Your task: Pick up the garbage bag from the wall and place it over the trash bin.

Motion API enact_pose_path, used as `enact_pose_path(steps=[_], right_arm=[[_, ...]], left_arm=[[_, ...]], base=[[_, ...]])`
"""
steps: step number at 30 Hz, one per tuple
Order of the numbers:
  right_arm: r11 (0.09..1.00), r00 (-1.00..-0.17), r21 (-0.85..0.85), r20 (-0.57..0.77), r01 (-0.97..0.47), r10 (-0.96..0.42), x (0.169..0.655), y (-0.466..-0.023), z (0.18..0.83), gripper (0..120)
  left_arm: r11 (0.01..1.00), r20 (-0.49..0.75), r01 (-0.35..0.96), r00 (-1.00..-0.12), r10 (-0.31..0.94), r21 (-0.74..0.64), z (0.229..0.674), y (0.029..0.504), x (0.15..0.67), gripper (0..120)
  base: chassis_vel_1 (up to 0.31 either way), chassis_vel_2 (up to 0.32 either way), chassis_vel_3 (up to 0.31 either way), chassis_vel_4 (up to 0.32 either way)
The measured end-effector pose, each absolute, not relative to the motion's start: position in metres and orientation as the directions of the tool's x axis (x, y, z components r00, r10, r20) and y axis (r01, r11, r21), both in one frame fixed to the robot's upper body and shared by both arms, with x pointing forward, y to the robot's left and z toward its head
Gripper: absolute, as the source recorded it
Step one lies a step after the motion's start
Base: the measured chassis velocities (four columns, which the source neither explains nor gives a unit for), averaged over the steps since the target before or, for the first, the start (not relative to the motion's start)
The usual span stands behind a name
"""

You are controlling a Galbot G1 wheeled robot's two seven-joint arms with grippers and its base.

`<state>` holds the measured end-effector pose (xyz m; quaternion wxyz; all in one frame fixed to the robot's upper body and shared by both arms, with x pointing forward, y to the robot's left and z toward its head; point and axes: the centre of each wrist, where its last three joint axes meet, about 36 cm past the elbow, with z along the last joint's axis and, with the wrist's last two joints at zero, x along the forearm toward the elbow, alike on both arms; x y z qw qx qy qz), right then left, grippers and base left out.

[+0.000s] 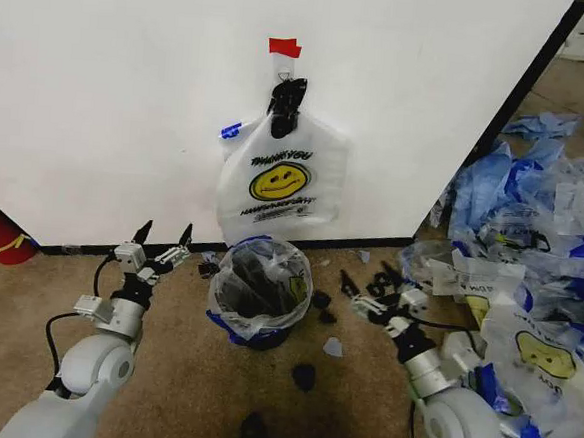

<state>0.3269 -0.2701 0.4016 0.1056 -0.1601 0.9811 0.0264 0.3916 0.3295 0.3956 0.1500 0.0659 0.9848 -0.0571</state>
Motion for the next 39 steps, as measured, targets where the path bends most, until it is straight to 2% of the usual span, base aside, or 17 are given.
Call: enact_pose_path(steps=[7, 21, 39], right_arm=[[0.986, -0.954, -0.058, -0.249, -0.157, -0.167, 0.303, -0.281, 0.398, 100], [0.998, -0.967, -0.064, -0.252, -0.005, -0.021, 0.277, -0.270, 0.373, 100], [0.996, -0.968, -0.082, -0.253, 0.030, 0.008, 0.284, -0.275, 0.356, 100]], left_arm=[[0.989, -0.339, 0.130, -0.935, 0.100, -0.066, 0.392, 0.335, 0.383, 100], [0.991, -0.340, 0.126, -0.935, 0.101, -0.054, 0.371, 0.322, 0.358, 100], [0.990, -0.313, 0.123, -0.945, 0.093, -0.075, 0.353, 0.309, 0.365, 100]], base=[[0.000, 0.000, 0.000, 0.000], [0.000, 0.000, 0.000, 0.000], [0.000, 0.000, 0.000, 0.000]])
